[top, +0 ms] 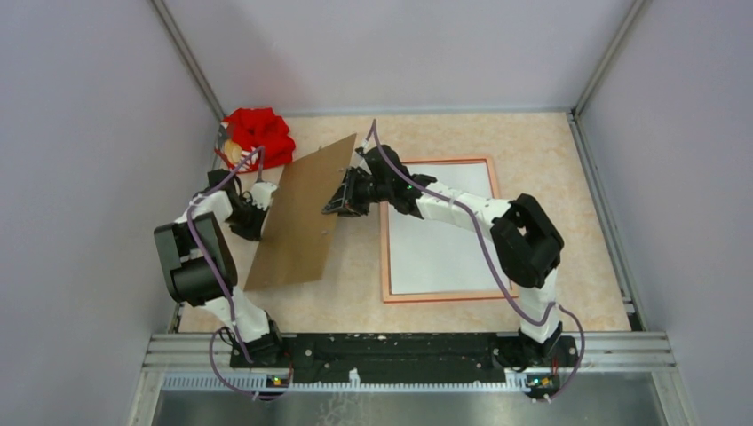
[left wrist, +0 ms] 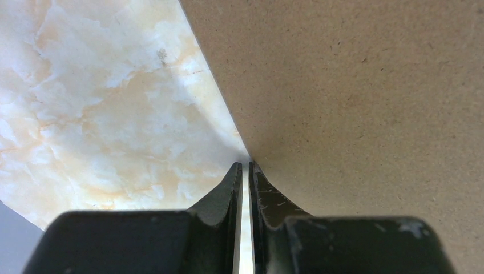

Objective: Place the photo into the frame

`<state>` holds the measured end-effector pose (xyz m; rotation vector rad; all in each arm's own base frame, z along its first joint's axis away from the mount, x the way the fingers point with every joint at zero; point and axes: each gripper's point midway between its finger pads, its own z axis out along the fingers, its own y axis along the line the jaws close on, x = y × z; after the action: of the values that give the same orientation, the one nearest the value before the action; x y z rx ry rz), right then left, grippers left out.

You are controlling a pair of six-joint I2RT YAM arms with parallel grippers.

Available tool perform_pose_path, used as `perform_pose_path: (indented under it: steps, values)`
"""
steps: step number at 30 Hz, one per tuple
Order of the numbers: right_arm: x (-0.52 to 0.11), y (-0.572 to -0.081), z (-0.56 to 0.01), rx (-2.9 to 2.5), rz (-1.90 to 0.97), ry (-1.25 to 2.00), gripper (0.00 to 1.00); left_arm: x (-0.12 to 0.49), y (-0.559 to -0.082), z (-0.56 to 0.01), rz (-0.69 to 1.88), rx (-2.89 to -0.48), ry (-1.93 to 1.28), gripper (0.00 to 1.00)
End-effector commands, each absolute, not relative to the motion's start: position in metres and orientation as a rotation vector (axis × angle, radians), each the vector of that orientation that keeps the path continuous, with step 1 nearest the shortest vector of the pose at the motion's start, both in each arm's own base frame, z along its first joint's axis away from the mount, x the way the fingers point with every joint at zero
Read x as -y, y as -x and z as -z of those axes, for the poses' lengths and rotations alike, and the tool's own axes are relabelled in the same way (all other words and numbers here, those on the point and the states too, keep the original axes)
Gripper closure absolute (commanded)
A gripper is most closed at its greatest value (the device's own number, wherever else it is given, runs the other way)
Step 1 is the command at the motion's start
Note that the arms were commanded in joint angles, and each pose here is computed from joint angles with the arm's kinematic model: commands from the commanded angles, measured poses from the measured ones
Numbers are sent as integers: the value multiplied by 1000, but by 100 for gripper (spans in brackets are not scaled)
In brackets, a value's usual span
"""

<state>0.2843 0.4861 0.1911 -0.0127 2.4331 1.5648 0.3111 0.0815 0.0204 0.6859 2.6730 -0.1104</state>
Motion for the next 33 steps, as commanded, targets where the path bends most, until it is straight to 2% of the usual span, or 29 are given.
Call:
perform_pose_path:
  steps: [1, 2, 10, 17, 27, 33]
  values:
    - [-467, -294, -168, -2481, -1388, 4, 95, -58, -287, -13, 282, -2735, -687, 85]
    - [-463, -295, -159, -2499, -1361, -19, 100, -58, -287, -14, 284, -2736, -687, 85]
    - [-406, -304, -155, -2319, -1486, -82, 100, -58, -313, -62, 287, -2663, -665, 82]
    - [-357, -297, -193, -2058, -1813, 7, 100, -55, -345, -113, 296, -2568, -620, 70]
    - [-311, -267, -251, -1775, -2067, 235, 100, -5, -365, -102, 337, -2565, -646, 68]
    - [-303, -253, -269, -1753, -2120, 343, 100, 8, -398, -107, 372, -2538, -590, 69]
